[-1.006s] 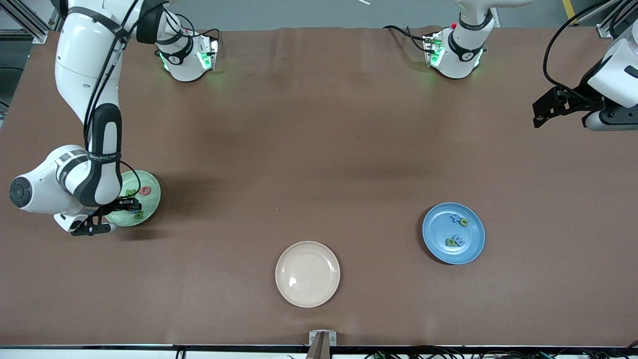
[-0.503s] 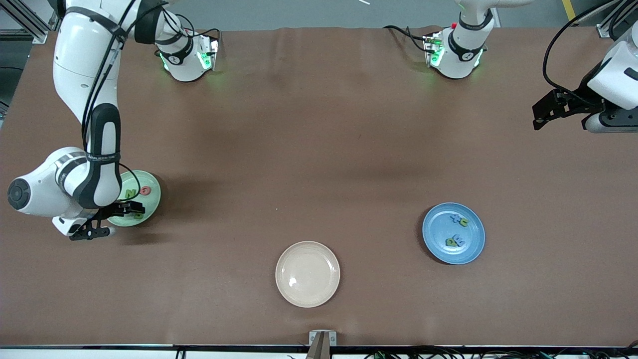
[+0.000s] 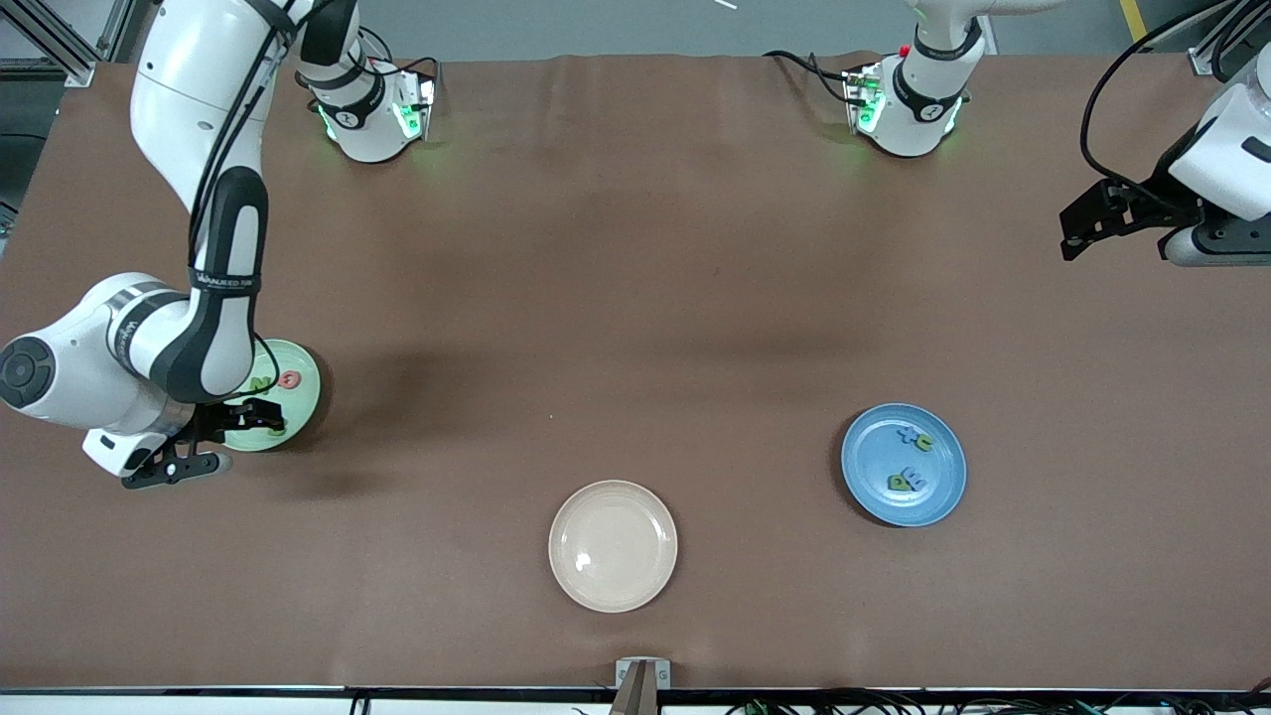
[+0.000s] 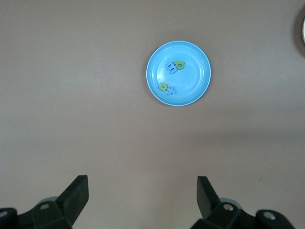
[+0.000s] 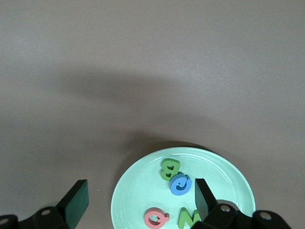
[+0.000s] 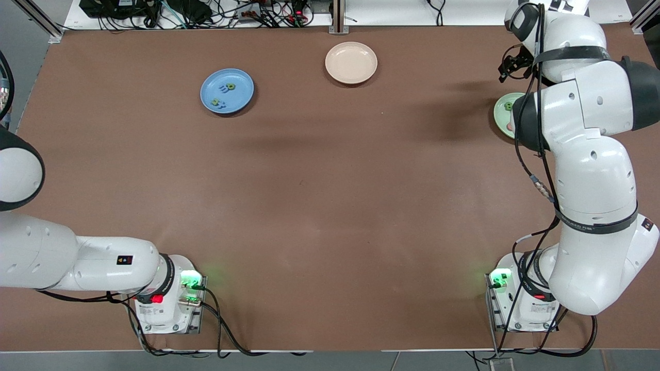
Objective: Sort upper and lower case letters into plates
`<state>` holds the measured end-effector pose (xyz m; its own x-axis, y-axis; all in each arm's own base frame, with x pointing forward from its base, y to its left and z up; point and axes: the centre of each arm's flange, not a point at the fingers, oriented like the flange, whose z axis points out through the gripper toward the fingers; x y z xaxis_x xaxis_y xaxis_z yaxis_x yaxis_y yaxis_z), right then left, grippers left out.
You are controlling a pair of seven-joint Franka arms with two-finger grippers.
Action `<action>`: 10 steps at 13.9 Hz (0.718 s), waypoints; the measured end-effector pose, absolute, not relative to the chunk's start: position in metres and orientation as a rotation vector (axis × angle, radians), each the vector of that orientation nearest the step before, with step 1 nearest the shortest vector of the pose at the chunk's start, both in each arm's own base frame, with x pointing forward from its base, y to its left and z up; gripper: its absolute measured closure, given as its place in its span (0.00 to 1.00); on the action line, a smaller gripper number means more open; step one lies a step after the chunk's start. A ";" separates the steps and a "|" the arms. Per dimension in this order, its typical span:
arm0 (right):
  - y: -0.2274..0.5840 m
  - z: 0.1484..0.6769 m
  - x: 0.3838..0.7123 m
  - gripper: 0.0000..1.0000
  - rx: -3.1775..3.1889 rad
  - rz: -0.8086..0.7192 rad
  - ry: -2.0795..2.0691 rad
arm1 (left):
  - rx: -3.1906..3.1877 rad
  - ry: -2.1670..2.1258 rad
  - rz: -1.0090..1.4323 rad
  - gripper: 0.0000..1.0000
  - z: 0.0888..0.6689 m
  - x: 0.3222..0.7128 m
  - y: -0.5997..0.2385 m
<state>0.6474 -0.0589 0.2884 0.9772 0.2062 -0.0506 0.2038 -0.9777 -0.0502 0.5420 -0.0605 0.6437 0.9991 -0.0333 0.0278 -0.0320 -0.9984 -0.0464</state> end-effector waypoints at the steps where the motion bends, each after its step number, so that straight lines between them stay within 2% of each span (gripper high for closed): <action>1: -0.058 0.290 0.648 0.01 -3.080 0.082 -0.323 | -3.095 0.051 -0.048 0.00 0.644 0.542 -0.061; 5: -0.039 0.306 0.653 0.02 -3.087 0.068 -0.260 | -3.095 0.050 -0.053 0.00 0.644 0.543 -0.060; 8: 0.015 0.330 0.650 0.02 -3.158 0.169 -0.158 | -3.095 0.050 -0.054 0.00 0.644 0.543 -0.060; 10: 0.033 0.362 0.643 0.02 -3.154 0.181 -0.118 | -3.096 0.049 -0.062 0.00 0.645 0.543 -0.060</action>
<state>0.6428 0.0328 0.3620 0.9907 0.0731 -0.1148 0.0753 -0.9970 0.0155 0.5435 -0.0601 0.6446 0.9987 -0.0327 0.0391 -0.0309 -0.9985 -0.0454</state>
